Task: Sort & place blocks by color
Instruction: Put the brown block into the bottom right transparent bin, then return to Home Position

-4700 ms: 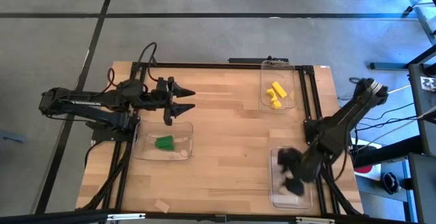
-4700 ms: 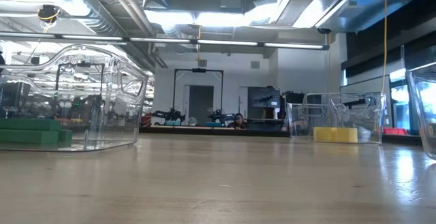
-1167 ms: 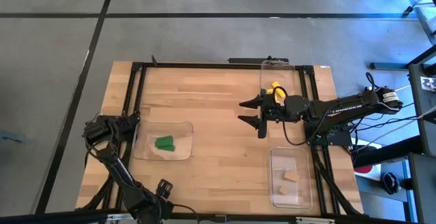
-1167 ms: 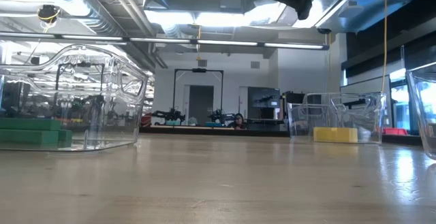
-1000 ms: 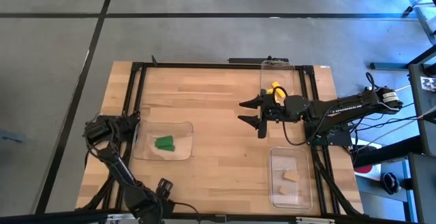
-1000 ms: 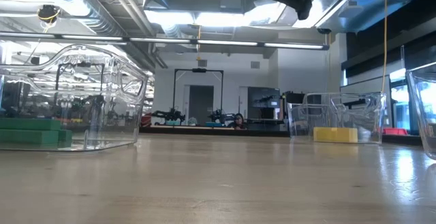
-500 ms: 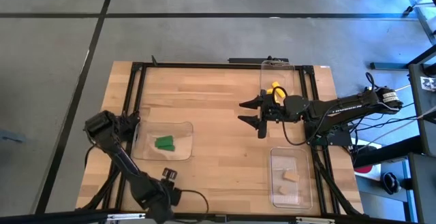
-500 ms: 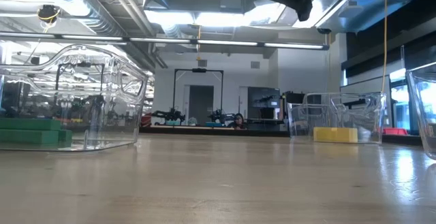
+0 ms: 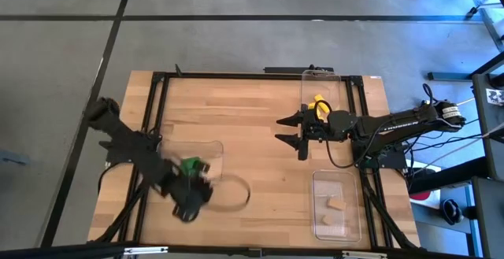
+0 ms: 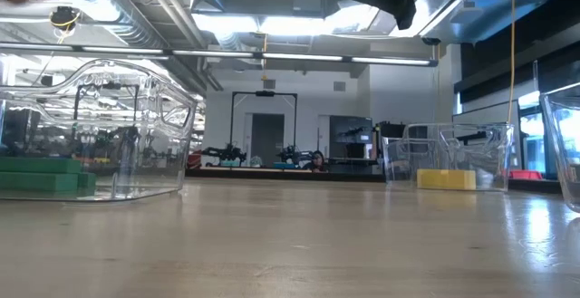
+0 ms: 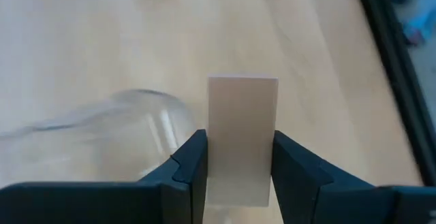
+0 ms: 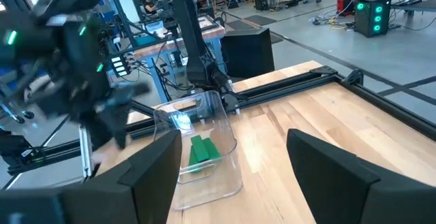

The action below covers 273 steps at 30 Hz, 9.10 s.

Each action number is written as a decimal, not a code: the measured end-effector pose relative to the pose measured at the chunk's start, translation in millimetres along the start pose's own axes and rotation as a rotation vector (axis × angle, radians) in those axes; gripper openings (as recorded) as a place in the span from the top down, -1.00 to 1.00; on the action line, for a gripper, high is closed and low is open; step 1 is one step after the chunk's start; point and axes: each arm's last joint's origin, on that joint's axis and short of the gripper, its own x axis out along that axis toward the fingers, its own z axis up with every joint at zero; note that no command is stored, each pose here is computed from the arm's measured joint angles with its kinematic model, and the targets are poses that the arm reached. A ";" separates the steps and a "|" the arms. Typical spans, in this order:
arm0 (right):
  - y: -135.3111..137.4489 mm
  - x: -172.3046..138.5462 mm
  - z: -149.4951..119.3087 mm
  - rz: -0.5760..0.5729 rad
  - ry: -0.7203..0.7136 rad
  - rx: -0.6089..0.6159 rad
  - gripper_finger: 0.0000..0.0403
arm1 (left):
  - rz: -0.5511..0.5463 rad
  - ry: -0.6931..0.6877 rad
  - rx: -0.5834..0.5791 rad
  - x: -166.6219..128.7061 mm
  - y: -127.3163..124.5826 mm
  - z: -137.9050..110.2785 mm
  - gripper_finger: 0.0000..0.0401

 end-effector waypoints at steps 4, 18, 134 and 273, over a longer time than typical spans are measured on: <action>-0.1 0.0 -0.1 -0.001 0.001 -0.001 -0.33 | 0.039 -0.109 -0.093 -27.3 47.7 5.6 0.42; 1.0 0.0 1.6 0.021 -0.013 0.001 -0.33 | 0.186 -0.972 -0.431 -21.4 161.7 -16.1 0.42; 20.5 -43.3 8.7 0.211 0.513 0.271 0.32 | 0.265 -1.220 -0.617 -39.0 166.9 -68.5 -0.08; 1.4 -10.0 45.4 0.029 -0.010 0.013 -0.15 | 0.204 -1.277 -0.554 -70.6 157.5 -89.6 0.90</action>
